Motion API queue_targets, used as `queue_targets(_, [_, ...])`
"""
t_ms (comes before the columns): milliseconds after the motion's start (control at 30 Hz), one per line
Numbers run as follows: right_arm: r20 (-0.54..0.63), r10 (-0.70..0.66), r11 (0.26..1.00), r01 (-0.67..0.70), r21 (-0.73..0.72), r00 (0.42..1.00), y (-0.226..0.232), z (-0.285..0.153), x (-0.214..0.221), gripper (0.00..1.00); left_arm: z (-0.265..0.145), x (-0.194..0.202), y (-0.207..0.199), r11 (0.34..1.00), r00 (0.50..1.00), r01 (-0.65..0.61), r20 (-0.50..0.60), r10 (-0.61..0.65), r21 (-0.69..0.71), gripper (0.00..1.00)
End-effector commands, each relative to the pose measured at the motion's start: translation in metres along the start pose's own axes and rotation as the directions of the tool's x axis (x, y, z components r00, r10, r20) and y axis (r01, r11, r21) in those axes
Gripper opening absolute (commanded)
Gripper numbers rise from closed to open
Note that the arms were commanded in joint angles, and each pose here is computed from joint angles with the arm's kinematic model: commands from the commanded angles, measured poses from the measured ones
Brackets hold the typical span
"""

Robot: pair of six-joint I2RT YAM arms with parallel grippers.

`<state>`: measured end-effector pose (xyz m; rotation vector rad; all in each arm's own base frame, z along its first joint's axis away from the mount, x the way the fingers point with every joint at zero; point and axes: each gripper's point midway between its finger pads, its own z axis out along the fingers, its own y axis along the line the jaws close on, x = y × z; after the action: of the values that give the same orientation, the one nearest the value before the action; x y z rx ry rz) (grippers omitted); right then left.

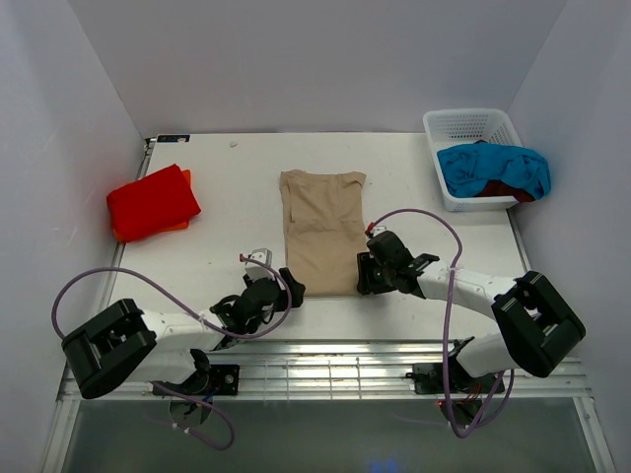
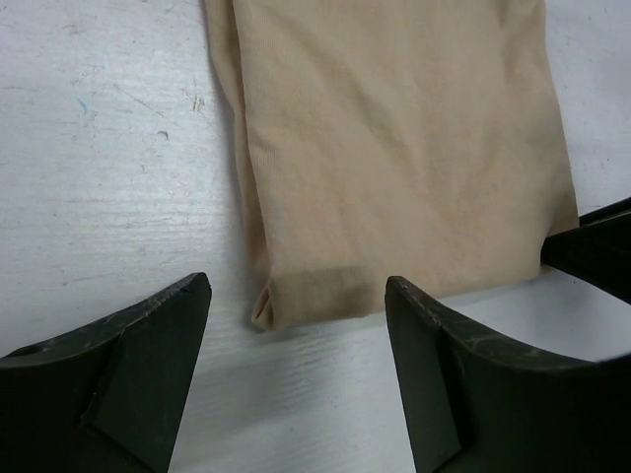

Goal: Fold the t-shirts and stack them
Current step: Fold the tshirt

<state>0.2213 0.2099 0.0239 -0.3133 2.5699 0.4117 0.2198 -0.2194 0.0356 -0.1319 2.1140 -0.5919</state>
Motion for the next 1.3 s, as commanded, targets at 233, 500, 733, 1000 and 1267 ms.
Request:
queue_targets(233, [0.011, 0.013, 1.000, -0.013, -0.015, 1.000, 0.003, 0.003, 0.000, 0.50, -0.002, 0.028, 0.017, 1.000, 0.996, 0.003, -0.089, -0.004, -0.013, 0.63])
queue_targets(500, [-0.001, 0.013, 0.999, -0.013, -0.029, 1.000, 0.005, 0.004, 0.004, 0.41, -0.002, 0.035, 0.020, 1.000, 0.993, -0.005, -0.121, 0.002, -0.025, 0.46])
queue_targets(733, [-0.004, 0.016, 0.999, -0.016, -0.047, 1.000, 0.008, 0.002, 0.006, 0.35, 0.003, 0.043, 0.022, 0.999, 0.988, -0.026, -0.152, 0.020, -0.042, 0.41])
queue_targets(1000, [-0.029, 0.004, 0.998, -0.006, -0.060, 1.000, 0.010, 0.006, 0.014, 0.08, 0.005, 0.047, 0.028, 0.997, 0.986, -0.051, -0.163, 0.040, -0.064, 0.00])
queue_targets(1267, [-0.061, -0.016, 0.999, 0.018, 0.034, 0.998, 0.007, -0.012, 0.036, 0.08, -0.014, 0.052, 0.029, 0.999, 0.982, -0.032, -0.187, 0.027, -0.022, 0.00])
